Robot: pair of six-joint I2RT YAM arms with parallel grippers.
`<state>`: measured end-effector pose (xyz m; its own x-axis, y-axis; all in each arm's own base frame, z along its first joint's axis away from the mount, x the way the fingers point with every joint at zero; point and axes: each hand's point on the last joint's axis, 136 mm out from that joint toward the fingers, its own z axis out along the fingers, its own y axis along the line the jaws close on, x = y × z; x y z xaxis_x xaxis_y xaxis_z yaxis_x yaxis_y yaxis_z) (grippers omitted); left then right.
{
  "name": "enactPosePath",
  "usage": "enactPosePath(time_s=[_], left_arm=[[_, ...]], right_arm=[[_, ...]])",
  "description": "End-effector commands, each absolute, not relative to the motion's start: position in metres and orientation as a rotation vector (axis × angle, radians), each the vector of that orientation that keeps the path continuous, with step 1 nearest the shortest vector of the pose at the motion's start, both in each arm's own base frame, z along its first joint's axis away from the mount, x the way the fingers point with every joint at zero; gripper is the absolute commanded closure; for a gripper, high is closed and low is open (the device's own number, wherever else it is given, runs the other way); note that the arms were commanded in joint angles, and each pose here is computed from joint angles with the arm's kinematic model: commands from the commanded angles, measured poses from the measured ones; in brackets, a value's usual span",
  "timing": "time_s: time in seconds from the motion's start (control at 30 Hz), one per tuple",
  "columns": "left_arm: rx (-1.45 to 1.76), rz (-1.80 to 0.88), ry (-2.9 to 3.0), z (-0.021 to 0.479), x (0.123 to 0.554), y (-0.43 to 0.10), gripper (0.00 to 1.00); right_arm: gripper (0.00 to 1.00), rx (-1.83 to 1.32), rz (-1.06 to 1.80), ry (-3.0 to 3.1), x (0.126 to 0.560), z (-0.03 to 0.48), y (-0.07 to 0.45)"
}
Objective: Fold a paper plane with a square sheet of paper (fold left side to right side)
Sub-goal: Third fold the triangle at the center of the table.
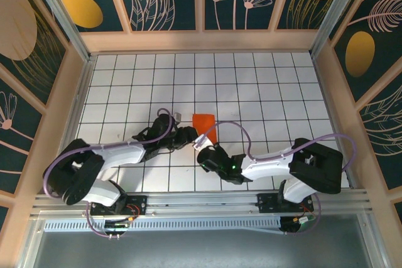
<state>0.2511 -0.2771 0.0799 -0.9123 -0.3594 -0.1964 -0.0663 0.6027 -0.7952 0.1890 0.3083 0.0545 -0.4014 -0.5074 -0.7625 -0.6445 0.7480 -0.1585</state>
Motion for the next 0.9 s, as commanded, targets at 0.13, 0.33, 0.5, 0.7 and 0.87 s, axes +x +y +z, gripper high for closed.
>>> enactPosePath(time_s=[0.13, 0.33, 0.5, 0.7, 0.87], left_arm=[[-0.391, -1.075, 2.413, 0.104, 0.261, -0.233, 0.38], [-0.345, -0.991, 2.369, 0.128, 0.270, -0.217, 0.34], [-0.207, -1.005, 2.374, 0.140, 0.279, -0.233, 0.46], [-0.089, -1.085, 2.423, 0.136, 0.288, -0.261, 0.68], [-0.055, -1.094, 2.482, 0.116, 0.296, -0.276, 0.78]], right_arm=[[1.00, -0.812, 0.427, 2.161, 0.184, 0.063, 0.311], [1.00, -0.789, 0.610, 2.194, 0.179, 0.069, 0.317], [1.00, -0.791, 0.748, 2.217, 0.174, 0.074, 0.321], [1.00, -0.738, 0.928, 2.241, 0.170, 0.078, 0.317], [1.00, -0.706, 1.041, 2.261, 0.167, 0.077, 0.314]])
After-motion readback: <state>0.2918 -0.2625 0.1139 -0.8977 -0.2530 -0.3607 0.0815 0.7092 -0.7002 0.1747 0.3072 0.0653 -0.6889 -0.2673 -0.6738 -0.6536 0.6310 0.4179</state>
